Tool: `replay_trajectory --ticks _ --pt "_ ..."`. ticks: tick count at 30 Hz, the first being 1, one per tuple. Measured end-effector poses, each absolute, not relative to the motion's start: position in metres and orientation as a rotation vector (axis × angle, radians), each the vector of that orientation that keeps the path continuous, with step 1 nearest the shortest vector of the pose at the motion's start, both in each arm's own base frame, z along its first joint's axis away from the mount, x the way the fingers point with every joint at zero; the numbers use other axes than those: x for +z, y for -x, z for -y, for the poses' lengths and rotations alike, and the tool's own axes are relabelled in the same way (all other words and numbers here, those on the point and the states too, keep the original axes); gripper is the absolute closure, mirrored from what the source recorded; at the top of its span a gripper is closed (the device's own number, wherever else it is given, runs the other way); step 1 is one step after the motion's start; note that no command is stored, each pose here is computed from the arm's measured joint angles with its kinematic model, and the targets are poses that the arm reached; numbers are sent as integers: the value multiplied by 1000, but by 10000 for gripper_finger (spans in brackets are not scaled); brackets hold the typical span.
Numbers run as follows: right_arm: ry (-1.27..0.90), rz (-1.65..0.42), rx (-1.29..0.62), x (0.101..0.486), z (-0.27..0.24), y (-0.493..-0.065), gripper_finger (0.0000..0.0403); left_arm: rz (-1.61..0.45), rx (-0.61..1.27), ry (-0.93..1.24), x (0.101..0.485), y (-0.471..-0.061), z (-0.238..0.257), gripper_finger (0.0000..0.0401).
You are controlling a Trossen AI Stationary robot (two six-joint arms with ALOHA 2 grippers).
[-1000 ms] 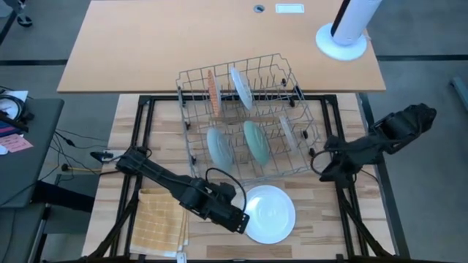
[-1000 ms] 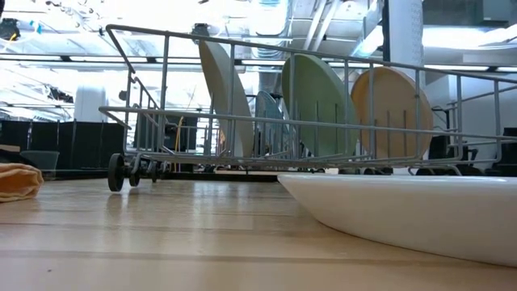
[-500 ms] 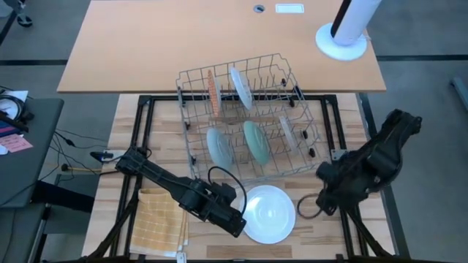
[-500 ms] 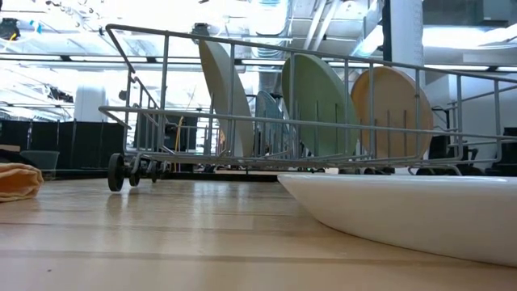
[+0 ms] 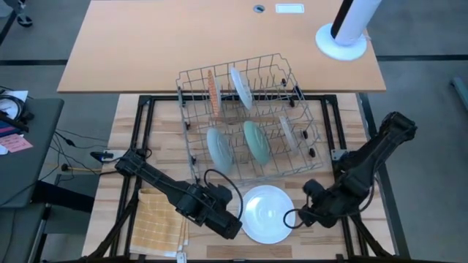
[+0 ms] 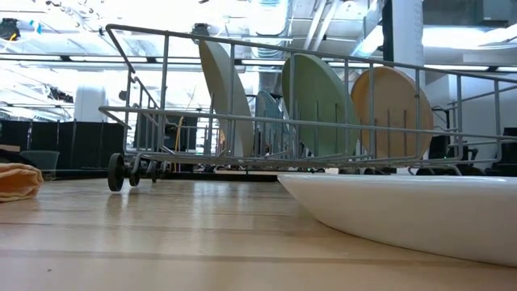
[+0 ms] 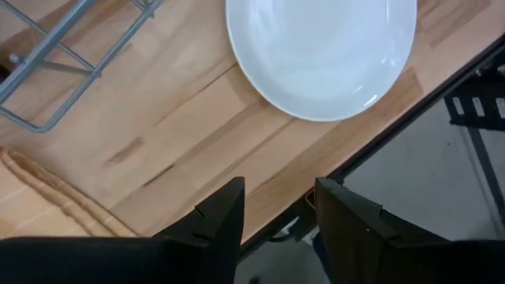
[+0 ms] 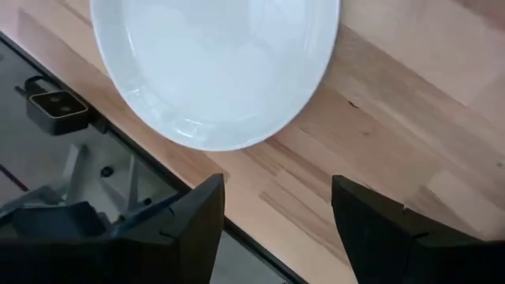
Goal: Sort dishes
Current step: Put the white plate in the dish rack
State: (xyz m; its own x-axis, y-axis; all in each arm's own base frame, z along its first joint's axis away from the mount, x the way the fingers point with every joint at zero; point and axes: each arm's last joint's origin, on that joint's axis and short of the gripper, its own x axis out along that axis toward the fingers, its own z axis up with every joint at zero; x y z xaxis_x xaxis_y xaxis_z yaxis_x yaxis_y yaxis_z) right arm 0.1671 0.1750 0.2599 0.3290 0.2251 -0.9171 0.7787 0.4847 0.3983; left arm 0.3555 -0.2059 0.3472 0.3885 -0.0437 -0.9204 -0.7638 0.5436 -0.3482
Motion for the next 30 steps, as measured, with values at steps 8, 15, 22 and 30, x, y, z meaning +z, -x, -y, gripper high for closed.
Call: replay_trajectory --ticks 8,15,22,30 --pt "-1110 -1169 -416 216 -181 -166 168 -1056 591 954 347 -356 206 252" --pt "-1091 -1134 -463 179 -181 -168 168 -996 593 1018 349 -357 212 252" --pt "-1022 -1103 -560 146 -187 -181 168 -908 627 1070 351 -356 218 252" --pt "-1078 -1059 -522 123 -205 -194 168 -878 643 1117 352 -357 219 252"
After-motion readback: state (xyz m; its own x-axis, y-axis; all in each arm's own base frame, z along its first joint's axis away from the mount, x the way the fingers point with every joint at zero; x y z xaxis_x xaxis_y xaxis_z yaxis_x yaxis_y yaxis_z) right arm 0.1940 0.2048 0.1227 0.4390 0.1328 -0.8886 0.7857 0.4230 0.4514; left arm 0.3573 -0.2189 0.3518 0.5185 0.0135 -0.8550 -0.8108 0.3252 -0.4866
